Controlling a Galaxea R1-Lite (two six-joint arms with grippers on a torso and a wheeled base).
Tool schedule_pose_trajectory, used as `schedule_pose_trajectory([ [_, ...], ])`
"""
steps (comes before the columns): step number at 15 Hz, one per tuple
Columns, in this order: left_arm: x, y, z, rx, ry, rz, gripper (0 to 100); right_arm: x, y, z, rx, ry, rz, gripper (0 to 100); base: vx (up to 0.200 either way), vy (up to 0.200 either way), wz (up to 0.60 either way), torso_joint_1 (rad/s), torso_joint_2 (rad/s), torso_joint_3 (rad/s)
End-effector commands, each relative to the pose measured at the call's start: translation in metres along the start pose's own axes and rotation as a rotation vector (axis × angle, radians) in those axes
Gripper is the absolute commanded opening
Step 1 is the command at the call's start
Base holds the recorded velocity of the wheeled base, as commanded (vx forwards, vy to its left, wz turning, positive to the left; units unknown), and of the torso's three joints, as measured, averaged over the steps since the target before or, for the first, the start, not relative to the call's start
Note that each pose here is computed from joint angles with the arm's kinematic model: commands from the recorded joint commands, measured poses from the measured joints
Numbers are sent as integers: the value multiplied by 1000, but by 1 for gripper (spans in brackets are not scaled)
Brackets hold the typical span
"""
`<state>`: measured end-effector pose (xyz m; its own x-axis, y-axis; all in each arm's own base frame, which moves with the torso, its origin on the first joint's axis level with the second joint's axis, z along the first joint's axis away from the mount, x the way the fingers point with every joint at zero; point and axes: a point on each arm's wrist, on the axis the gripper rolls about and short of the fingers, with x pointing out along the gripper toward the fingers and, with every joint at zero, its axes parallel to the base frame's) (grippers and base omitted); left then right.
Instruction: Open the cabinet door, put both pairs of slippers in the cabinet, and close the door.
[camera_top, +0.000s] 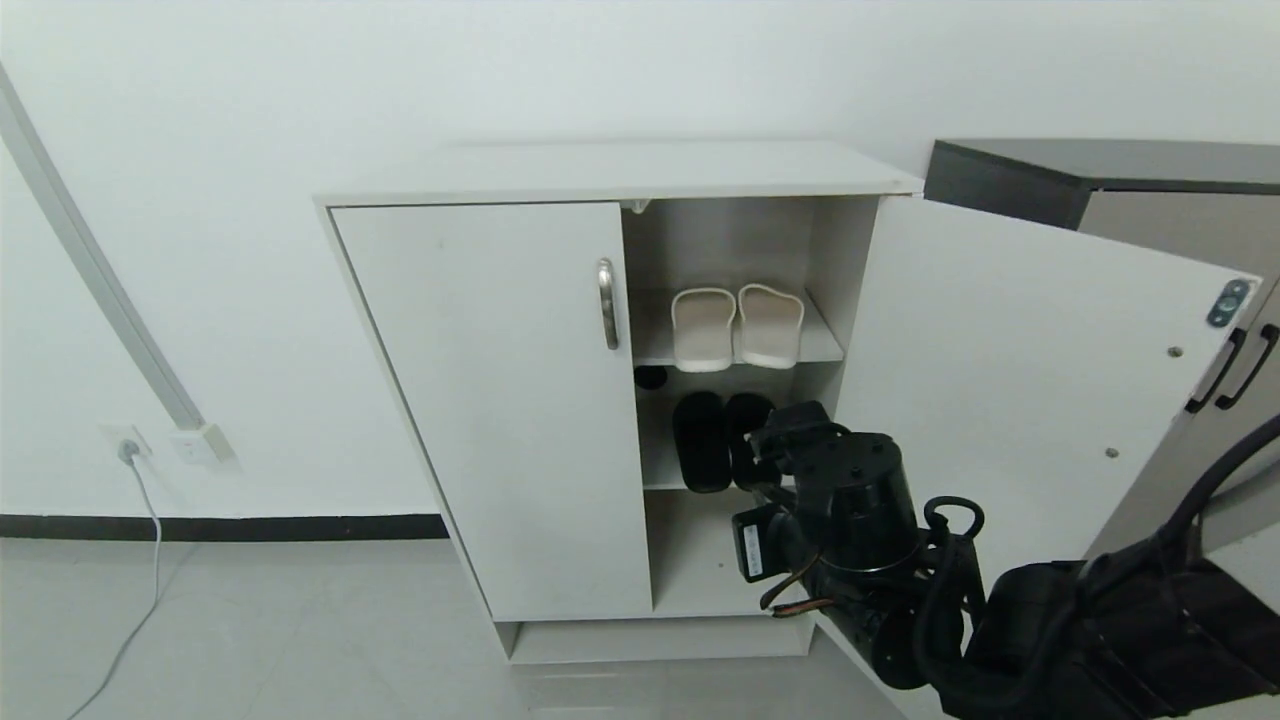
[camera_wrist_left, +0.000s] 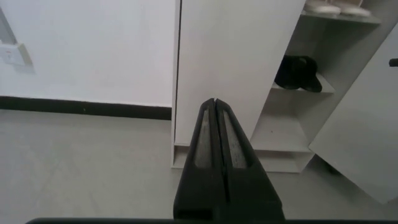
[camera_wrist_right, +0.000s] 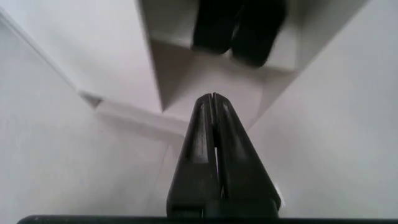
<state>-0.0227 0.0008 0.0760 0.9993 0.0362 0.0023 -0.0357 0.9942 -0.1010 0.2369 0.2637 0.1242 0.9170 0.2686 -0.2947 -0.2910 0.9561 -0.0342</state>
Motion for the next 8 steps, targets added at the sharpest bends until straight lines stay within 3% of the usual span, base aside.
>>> schedule_pose_trajectory([
  [1, 0, 0, 0, 0, 1, 1, 0, 1, -1, -1, -1, 3, -3, 0, 0, 0, 0, 27, -515, -354],
  [8, 0, 0, 0, 0, 1, 1, 0, 1, -2, -1, -1, 3, -8, 0, 0, 0, 0, 123, -469, -339],
])
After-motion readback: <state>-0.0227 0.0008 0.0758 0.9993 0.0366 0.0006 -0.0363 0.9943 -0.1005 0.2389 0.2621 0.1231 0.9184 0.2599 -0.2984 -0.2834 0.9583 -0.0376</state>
